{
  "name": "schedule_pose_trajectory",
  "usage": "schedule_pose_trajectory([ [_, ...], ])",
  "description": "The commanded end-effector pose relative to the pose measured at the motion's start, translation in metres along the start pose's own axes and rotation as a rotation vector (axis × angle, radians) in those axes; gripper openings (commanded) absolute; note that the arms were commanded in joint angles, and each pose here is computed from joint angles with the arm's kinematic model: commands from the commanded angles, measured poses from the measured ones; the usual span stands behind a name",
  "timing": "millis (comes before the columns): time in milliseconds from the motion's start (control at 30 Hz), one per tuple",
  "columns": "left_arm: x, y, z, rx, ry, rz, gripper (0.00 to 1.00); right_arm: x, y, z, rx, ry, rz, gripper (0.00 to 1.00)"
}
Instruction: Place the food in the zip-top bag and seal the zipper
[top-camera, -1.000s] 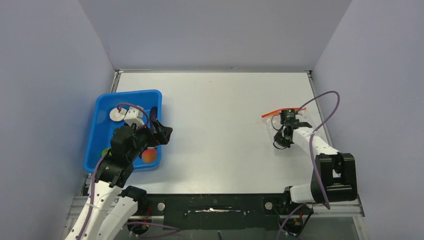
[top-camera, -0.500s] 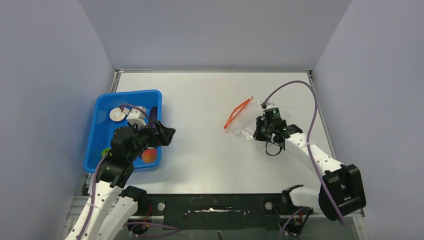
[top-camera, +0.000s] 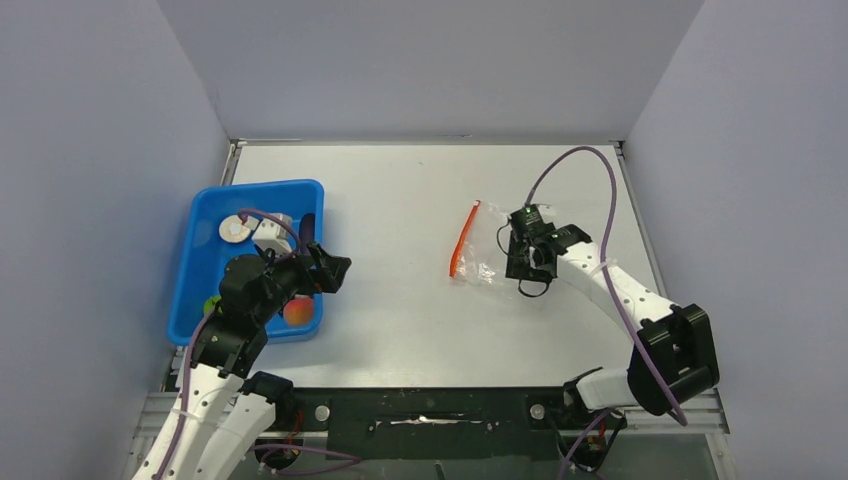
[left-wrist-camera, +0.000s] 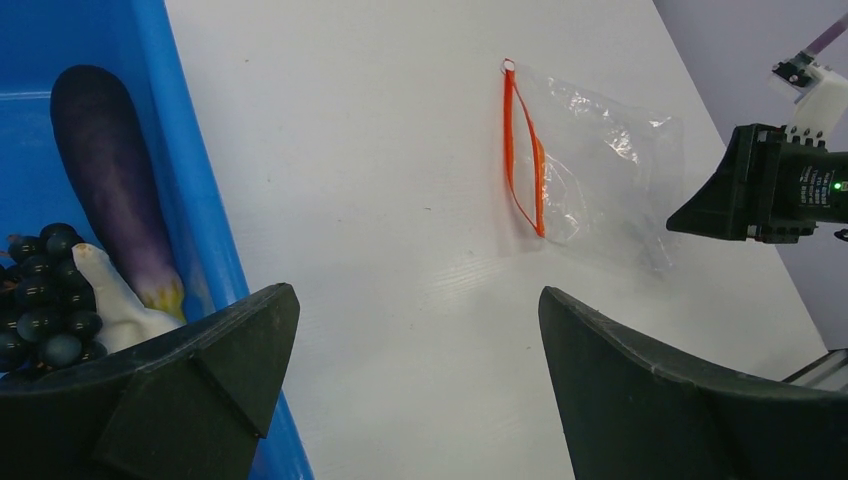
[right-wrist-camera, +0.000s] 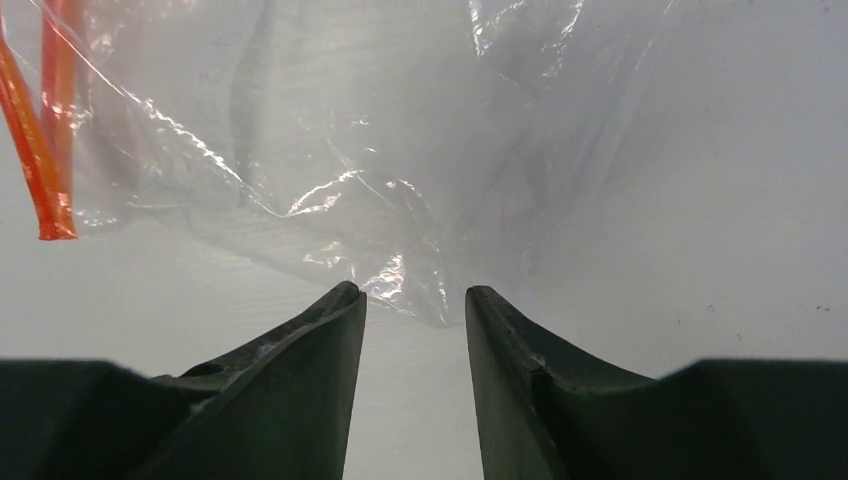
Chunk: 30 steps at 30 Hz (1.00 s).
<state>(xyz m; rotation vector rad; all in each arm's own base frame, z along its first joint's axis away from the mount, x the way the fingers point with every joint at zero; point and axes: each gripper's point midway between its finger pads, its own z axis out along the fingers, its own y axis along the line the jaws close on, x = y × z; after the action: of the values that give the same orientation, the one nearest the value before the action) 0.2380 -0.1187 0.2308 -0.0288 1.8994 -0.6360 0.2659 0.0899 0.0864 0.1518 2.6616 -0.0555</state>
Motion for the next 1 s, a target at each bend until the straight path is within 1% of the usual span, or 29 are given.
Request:
schedule_pose_trajectory([
  [0, -0.014, -0.014, -0.004, 0.066, -0.046, 0.026, 0.92, -0.029, 0.010, -0.017, 0.071, -0.083, 0.111, 0.44],
  [100, -0.015, -0.014, -0.005, 0.066, -0.053, 0.027, 0.92, -0.043, 0.028, -0.021, 0.103, -0.118, 0.152, 0.47],
  [200, -0.017, -0.015, -0.007, 0.070, -0.062, 0.028, 0.92, -0.057, 0.039, -0.022, 0.174, -0.146, 0.196, 0.50],
  [367, -0.020, -0.016, -0.010, 0.074, -0.078, 0.031, 0.92, -0.077, 0.060, -0.015, 0.245, -0.159, 0.237, 0.52],
  [567, -0.022, -0.016, -0.012, 0.073, -0.091, 0.032, 0.92, -0.096, 0.088, 0.003, 0.264, -0.179, 0.232, 0.56],
  [967, -0.023, -0.017, -0.013, 0.076, -0.094, 0.034, 0.92, -0.108, 0.137, 0.049, 0.228, -0.138, 0.162, 0.59],
])
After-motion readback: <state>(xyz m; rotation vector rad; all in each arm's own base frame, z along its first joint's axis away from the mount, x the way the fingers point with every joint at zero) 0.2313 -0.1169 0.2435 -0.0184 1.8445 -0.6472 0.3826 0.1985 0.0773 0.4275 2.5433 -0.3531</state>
